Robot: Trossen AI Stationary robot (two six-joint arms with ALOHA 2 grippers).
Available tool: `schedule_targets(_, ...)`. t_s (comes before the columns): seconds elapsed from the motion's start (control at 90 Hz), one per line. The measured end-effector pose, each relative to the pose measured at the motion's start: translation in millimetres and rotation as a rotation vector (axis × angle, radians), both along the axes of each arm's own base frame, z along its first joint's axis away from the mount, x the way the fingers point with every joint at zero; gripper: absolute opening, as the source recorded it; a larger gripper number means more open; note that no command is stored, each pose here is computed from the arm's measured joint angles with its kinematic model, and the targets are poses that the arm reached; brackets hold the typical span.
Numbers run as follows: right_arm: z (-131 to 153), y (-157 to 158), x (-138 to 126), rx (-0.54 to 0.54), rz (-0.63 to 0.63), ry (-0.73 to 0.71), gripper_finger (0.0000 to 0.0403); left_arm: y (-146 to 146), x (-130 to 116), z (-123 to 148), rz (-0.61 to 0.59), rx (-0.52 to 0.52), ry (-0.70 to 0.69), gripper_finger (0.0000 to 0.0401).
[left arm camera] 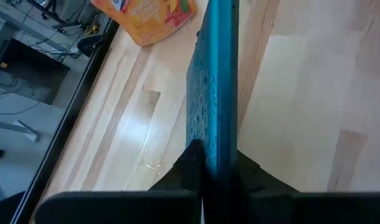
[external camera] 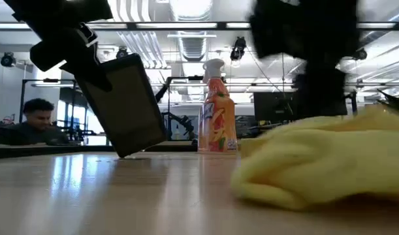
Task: Apply microfiber cloth
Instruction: Wipe the front and back of the tablet with the yellow microfiber cloth
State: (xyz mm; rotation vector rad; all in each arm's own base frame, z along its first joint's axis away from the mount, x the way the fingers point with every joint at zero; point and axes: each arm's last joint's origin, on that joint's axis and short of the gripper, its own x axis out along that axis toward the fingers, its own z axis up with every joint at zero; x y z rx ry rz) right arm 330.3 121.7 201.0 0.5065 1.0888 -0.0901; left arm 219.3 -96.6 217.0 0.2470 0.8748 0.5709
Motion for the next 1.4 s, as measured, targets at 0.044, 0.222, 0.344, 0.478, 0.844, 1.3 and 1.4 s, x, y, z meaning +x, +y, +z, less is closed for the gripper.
schedule_targets(0.044,7,-5,5,-0.090,0.013,-0.051,0.0114,0,0,0,0.000,0.008,-0.002,0.0010)
schedule_targets(0.222,26,-2,14,-0.232,0.136,-0.147,0.0054,1,0,1,0.008,0.034,-0.016,0.0010)
schedule_targets(0.344,22,16,4,-0.137,0.241,-0.097,0.0015,1,1,1,0.010,0.039,-0.024,0.0010)
schedule_targets(0.478,3,34,-16,-0.085,0.339,-0.014,0.0005,0,3,2,0.018,0.060,-0.068,0.0009)
schedule_targets(0.844,-43,34,-32,-0.127,0.338,-0.125,0.0001,-1,2,6,-0.003,0.069,-0.084,0.0007)
schedule_targets(1.3,-92,-6,67,-0.512,0.292,-0.337,0.0000,4,-24,39,-0.131,-0.063,-0.051,0.0007)
schedule_targets(1.4,-92,-23,97,-0.687,0.244,-0.339,0.0000,10,-39,45,-0.119,-0.129,-0.009,0.0007)
